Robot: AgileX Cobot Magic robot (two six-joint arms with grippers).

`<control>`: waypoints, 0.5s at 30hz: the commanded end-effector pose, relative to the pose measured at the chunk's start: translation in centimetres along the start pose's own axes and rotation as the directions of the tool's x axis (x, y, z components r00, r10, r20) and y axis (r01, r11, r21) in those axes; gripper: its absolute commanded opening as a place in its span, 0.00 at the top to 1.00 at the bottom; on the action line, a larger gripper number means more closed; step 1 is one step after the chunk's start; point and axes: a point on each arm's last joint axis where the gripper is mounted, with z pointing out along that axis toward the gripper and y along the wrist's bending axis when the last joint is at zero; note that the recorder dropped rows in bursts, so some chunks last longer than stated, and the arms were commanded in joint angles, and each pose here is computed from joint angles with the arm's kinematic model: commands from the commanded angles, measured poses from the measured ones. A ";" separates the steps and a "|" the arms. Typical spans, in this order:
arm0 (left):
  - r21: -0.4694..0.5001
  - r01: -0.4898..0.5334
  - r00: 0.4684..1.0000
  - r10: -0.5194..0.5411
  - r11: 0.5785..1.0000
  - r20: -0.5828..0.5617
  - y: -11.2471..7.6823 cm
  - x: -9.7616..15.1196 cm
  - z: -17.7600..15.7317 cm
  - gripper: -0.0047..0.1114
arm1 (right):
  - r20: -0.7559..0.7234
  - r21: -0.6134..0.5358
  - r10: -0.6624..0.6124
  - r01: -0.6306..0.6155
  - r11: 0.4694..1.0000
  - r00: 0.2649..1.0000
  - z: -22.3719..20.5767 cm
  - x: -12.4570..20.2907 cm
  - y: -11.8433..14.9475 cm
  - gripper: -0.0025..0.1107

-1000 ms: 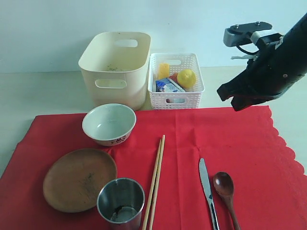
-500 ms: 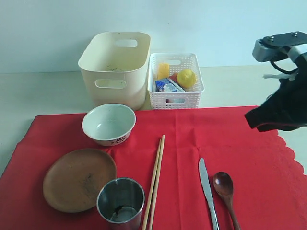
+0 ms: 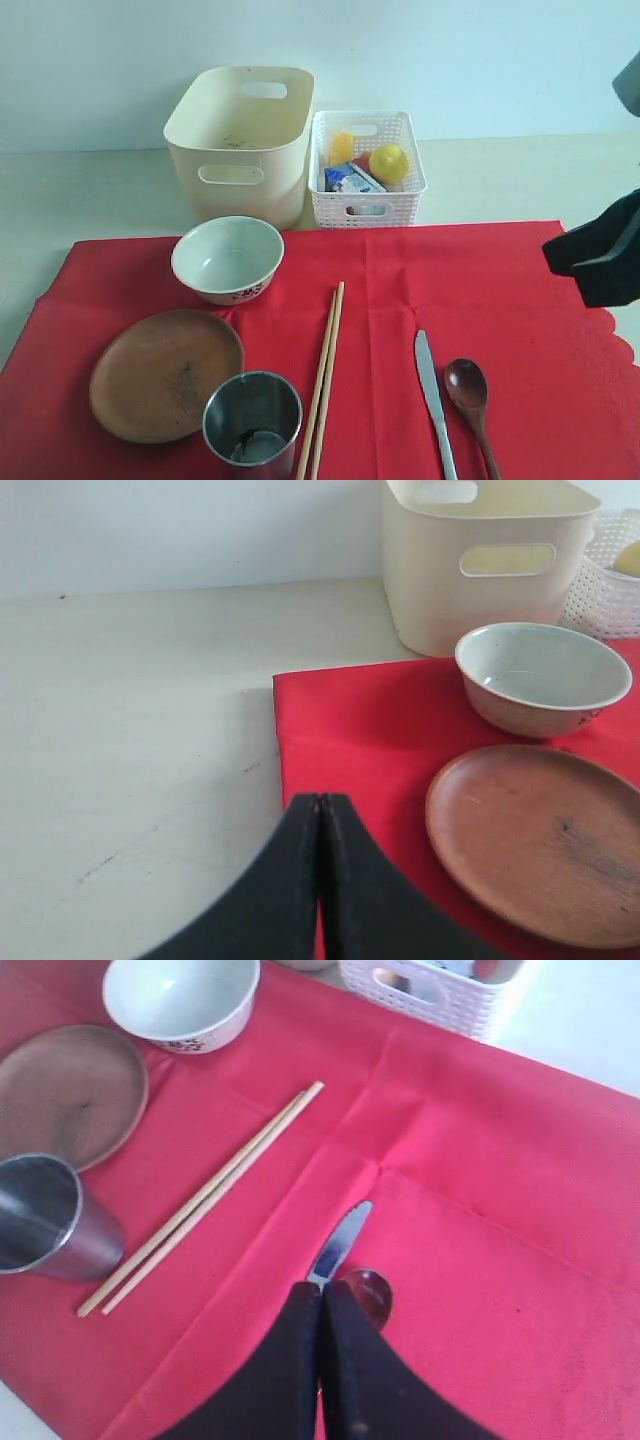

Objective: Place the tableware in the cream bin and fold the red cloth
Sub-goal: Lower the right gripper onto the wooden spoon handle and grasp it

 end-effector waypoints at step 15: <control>-0.001 0.011 1.000 -0.011 1.000 0.015 0.0 0.0 0.0 0.96 | -0.226 -0.181 -0.236 0.197 0.964 0.945 8.1 0.7 2.8 0.98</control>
